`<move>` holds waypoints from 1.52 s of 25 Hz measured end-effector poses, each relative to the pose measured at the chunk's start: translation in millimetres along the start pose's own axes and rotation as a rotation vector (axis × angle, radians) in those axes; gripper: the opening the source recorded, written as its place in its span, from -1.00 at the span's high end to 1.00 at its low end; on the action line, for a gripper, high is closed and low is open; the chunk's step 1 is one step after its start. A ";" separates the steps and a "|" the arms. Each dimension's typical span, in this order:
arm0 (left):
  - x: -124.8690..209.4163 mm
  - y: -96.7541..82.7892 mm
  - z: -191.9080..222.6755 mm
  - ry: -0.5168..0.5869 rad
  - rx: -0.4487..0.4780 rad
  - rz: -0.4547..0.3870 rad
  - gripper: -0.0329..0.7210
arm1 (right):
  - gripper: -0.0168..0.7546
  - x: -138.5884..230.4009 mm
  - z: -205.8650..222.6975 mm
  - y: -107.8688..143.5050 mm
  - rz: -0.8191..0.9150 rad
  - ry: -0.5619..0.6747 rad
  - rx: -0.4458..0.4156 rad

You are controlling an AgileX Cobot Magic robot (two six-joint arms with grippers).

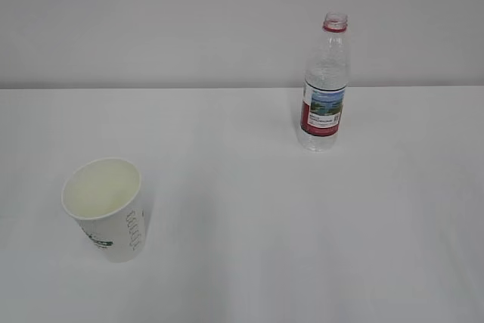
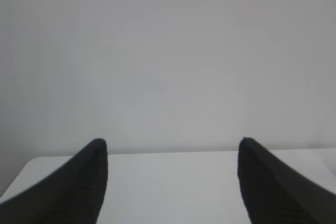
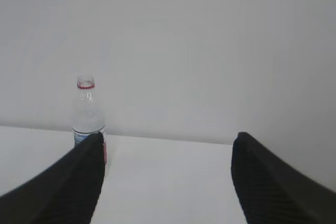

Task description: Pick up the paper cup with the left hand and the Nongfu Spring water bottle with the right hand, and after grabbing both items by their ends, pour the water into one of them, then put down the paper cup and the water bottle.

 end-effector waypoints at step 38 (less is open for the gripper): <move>-6.5 0.9 149.0 -0.033 -0.001 0.089 -0.57 | -0.52 -25.8 146.7 27.4 0.004 -0.091 -0.105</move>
Point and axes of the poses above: a point on each arm's last joint axis where the gripper is mounted, z pointing out along that axis toward the gripper, y along the wrist's bending axis when the last joint is at zero, x = y × z, the point moved 5 cm from there along z, pointing out along that axis toward the gripper, and after that the axes turned 13 degrees about z, right-handed, at the moved point
